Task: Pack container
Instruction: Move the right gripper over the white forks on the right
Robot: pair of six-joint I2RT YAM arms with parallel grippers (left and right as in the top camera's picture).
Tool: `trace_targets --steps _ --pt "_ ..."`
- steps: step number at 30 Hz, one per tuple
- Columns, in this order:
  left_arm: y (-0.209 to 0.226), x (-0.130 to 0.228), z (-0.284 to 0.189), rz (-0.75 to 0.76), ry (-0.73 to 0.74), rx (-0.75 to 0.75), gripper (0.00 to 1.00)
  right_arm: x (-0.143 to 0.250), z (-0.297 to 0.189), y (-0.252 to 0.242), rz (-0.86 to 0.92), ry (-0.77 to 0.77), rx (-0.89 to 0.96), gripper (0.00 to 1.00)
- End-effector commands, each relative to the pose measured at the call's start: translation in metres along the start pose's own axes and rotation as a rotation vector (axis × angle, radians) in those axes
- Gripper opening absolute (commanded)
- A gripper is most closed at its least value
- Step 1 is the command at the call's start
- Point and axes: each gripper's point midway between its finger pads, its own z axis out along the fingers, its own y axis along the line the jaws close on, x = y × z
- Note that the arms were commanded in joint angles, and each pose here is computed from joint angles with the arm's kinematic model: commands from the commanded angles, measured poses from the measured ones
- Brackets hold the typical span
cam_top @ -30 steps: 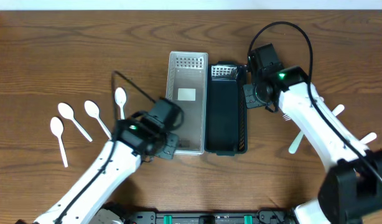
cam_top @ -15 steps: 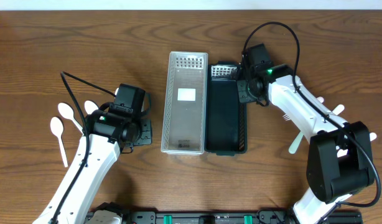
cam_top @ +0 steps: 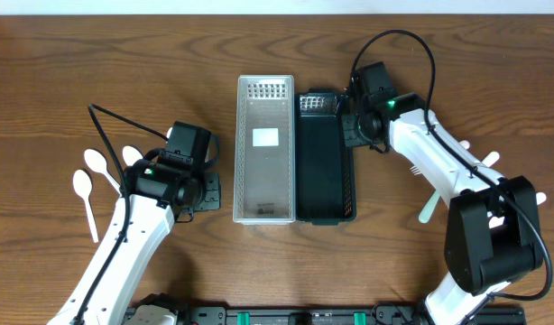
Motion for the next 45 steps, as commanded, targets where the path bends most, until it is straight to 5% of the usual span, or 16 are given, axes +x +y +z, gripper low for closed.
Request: trace_targets --steps 1,3,8,12,14,19,21,33,45 --pt "0.002 -0.008 -0.008 -0.015 -0.036 -0.005 0.22 -0.016 -0.019 -0.031 0.096 -0.063 0.131 0.13" --pt "0.002 -0.008 -0.008 -0.015 -0.035 -0.005 0.27 -0.022 -0.039 -0.043 0.144 -0.086 0.151 0.24" --pt "0.002 -0.008 -0.008 -0.015 -0.035 -0.005 0.50 -0.039 -0.105 -0.053 0.205 -0.196 0.058 0.77" --pt "0.002 -0.009 -0.008 -0.015 -0.037 -0.005 0.58 -0.041 -0.149 -0.073 0.184 -0.292 0.098 0.72" --pt "0.001 -0.009 -0.008 -0.016 -0.040 -0.004 0.59 -0.039 -0.163 -0.091 0.344 -0.333 0.138 0.82" --pt "0.001 -0.010 -0.008 -0.016 -0.043 -0.003 0.59 -0.014 -0.160 -0.144 0.774 -0.318 0.282 0.85" --pt "0.001 -0.010 -0.008 -0.016 -0.043 -0.003 0.59 -0.010 -0.146 -0.156 0.849 -0.277 0.289 0.94" --pt "0.001 -0.010 -0.008 -0.016 -0.043 -0.002 0.59 0.023 -0.035 -0.166 0.916 0.070 0.281 0.99" --pt "0.001 -0.010 -0.008 -0.016 -0.043 -0.002 0.59 0.040 0.003 -0.156 0.931 0.194 0.265 0.99"
